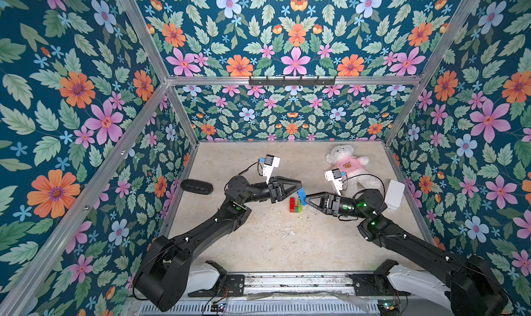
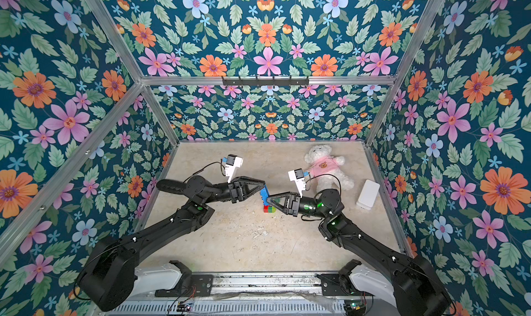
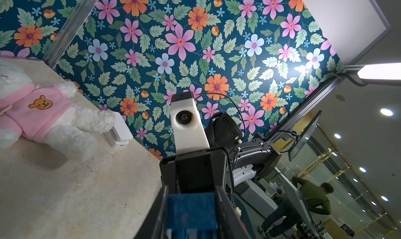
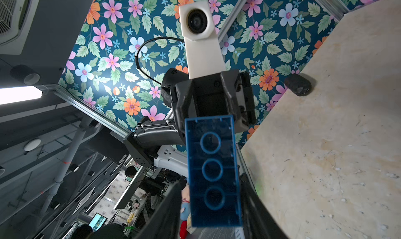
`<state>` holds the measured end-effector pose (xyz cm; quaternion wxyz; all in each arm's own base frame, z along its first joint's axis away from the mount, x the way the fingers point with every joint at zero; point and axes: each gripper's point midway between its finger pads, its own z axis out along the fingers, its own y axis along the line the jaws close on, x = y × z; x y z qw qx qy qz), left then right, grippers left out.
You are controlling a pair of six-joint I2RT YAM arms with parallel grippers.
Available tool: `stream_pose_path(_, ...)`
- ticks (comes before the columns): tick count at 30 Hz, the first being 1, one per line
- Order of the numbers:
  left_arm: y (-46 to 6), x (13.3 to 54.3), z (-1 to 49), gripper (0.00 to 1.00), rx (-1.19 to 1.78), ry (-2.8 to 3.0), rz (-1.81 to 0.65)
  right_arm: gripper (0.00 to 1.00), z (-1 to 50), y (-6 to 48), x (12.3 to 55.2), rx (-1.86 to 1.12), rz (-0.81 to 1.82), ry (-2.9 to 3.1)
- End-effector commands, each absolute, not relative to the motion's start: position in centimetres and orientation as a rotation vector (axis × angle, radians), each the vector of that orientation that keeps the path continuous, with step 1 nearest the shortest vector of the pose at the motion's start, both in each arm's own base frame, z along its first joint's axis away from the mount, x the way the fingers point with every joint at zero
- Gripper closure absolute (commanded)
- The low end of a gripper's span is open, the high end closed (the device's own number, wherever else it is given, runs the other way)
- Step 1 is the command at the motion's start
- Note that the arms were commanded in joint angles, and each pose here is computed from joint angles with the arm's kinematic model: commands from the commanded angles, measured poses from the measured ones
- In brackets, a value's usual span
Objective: Assemble the number 5 with lego
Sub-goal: Pick up the lego brick from the center of the board.
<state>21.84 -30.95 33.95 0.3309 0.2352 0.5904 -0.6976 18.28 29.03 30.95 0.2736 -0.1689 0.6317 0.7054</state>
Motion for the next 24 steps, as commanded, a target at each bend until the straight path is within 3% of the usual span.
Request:
stream_pose_path(1,-31.1,22.8,33.5,0.94,0.603,1.571,-1.767,0.51,31.9,28.4,18.6,-0.451,1.861,1.663)
stream_pose_path(8,-31.2,25.0,32.3,1.0,0.497,1.649,-1.736,0.46,30.6,27.7,20.2,-0.388,1.733,1.749)
stream_pose_path(17,-28.2,32.7,24.4,0.99,0.067,2.128,-1.271,0.35,25.3,22.0,26.0,-0.151,0.85,2.057)
stream_pose_path(24,-27.1,33.9,23.7,1.0,-0.091,2.24,-1.18,0.33,23.4,25.0,24.4,-0.382,0.312,1.989)
